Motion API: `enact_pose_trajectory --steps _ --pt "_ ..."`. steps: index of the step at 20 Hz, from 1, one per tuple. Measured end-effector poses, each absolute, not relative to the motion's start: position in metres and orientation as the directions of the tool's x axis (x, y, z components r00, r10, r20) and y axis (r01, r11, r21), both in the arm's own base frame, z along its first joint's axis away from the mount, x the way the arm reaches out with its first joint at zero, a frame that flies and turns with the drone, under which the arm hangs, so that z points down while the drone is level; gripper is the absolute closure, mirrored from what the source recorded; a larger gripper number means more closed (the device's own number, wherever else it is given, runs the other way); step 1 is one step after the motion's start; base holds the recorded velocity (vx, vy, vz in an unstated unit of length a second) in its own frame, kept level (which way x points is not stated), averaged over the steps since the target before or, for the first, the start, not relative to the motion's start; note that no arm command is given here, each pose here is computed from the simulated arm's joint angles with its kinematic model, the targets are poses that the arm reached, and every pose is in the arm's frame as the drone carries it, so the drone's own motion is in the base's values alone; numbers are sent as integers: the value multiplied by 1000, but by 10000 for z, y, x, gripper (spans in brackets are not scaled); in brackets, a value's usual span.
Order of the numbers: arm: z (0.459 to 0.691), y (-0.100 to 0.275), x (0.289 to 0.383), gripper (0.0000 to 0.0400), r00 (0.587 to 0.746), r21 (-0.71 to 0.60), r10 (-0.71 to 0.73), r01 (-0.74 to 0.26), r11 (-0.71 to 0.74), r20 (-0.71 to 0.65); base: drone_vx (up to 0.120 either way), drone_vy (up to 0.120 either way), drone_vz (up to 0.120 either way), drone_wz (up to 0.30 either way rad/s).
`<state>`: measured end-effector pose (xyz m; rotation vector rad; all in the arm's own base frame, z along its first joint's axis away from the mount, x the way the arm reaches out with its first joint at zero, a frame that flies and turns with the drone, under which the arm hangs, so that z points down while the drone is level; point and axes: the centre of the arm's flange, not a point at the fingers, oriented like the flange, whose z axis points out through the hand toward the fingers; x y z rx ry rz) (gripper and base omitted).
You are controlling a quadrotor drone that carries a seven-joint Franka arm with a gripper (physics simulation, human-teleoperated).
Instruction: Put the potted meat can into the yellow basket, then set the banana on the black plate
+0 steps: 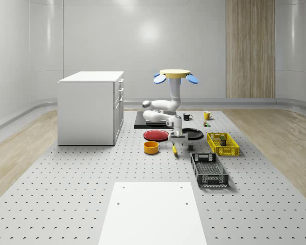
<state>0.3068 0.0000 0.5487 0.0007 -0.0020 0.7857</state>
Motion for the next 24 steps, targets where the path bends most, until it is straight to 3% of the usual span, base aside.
enact_pose_trajectory --steps 5,11,24 --pt "5487 0 3068 0 707 0 707 -707 707 2 0 -40 -96 0" --pt "5505 0 3068 0 707 0 707 -707 707 2 0 -40 0 0" --pt "5834 1 3068 0 707 0 707 -707 707 2 0 0 0 0"
